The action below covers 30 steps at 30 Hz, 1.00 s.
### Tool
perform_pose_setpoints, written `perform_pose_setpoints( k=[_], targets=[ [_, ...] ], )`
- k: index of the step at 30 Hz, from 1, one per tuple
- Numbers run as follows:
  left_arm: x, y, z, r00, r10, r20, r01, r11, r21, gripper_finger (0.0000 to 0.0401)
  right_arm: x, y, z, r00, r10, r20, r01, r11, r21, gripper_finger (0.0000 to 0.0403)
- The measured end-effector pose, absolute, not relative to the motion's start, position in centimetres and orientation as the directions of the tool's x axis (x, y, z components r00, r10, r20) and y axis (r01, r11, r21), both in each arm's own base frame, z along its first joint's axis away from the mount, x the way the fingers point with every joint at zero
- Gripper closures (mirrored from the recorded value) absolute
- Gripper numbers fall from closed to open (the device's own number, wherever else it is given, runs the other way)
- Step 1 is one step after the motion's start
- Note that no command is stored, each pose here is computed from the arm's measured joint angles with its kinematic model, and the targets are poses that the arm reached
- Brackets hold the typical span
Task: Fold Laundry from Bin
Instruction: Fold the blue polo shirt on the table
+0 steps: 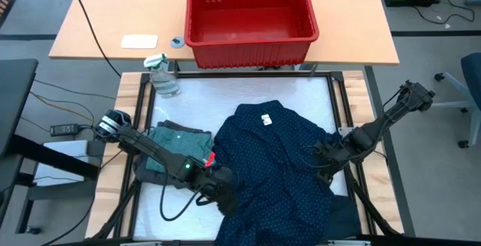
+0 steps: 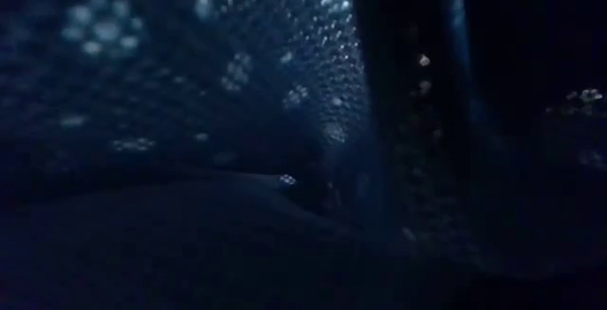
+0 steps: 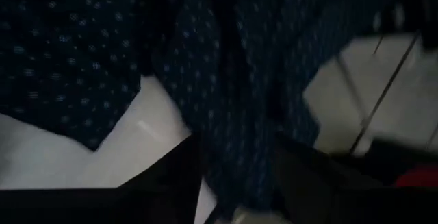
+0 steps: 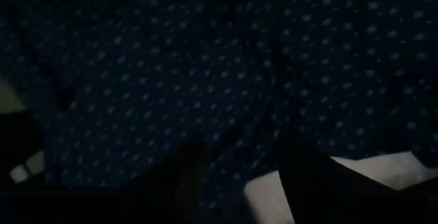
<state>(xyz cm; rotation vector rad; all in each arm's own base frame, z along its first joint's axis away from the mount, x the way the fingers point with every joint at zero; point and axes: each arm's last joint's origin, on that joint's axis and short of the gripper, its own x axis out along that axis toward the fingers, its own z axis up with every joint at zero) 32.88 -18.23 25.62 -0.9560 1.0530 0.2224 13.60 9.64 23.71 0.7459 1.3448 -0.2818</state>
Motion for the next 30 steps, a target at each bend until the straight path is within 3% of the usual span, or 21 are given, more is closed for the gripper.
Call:
perform_pose_setpoints(
  k=[7,11,13,19,24,30],
  targets=[
    [33.5,-18.0,22.2,0.668,-0.236,-0.705,-0.643,0.294,-0.708,0.0183,12.6,9.5,19.4,0.165,0.228,-0.96,0.719,0.638,0.275,0.0217],
    [33.7,-17.4,21.5,0.678,-0.246,-0.693,-0.665,0.195,-0.72,0.0175,12.4,10.0,17.9,0.173,0.29,-0.941,0.748,0.583,0.317,0.0217],
    [33.7,-17.0,21.3,0.663,-0.234,-0.711,-0.688,0.186,-0.702,0.0177,12.6,10.2,17.7,0.198,0.315,-0.928,0.739,0.574,0.353,0.0217],
    [32.7,-13.5,19.0,0.472,-0.103,-0.875,-0.848,0.217,-0.483,0.0184,13.2,10.1,17.6,0.281,0.295,-0.913,0.71,0.576,0.405,0.0217],
    [33.0,-10.2,16.4,0.481,-0.173,-0.86,-0.832,0.218,-0.509,0.0184,13.4,9.9,17.6,0.29,0.284,-0.914,0.709,0.577,0.404,0.0218],
    [33.0,-6.4,14.9,0.476,-0.128,-0.87,-0.851,0.181,-0.492,0.0202,13.4,9.8,17.6,0.296,0.274,-0.915,0.716,0.571,0.402,0.0218]
  ],
)
